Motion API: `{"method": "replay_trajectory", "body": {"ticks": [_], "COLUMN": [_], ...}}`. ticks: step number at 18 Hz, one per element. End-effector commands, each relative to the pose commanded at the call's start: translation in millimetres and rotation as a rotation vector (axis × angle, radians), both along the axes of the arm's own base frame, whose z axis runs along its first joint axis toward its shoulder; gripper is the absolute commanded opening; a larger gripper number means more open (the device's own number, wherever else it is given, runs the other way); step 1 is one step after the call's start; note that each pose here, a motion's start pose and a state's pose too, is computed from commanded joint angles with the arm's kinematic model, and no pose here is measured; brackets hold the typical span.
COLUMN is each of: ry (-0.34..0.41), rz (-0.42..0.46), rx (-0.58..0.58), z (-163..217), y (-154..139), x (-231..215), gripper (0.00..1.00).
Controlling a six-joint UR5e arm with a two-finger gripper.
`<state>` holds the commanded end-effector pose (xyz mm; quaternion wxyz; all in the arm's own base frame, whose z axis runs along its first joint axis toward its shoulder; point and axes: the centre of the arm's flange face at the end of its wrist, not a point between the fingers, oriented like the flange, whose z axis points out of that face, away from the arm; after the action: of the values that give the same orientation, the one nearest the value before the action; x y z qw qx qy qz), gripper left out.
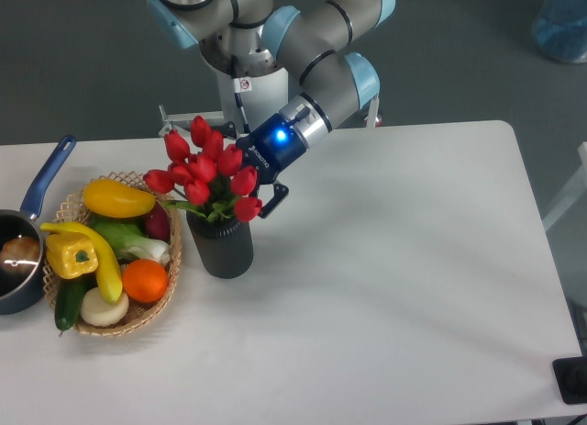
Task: Insert the flowers into the vase
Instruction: 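Tilt the tulips toward the basket and settle them in the vase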
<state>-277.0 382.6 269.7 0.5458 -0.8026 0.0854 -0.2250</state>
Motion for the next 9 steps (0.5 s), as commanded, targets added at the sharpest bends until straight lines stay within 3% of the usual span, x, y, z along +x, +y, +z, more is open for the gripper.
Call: {"method": "replay_trajectory", "body": {"ticks": [9], "ry": [0.022], "rz": [0.035], "rx": [-0.025], "z": [32.2], "y": [-12.7], "x": [-3.2], "gripper": [1.00]}}
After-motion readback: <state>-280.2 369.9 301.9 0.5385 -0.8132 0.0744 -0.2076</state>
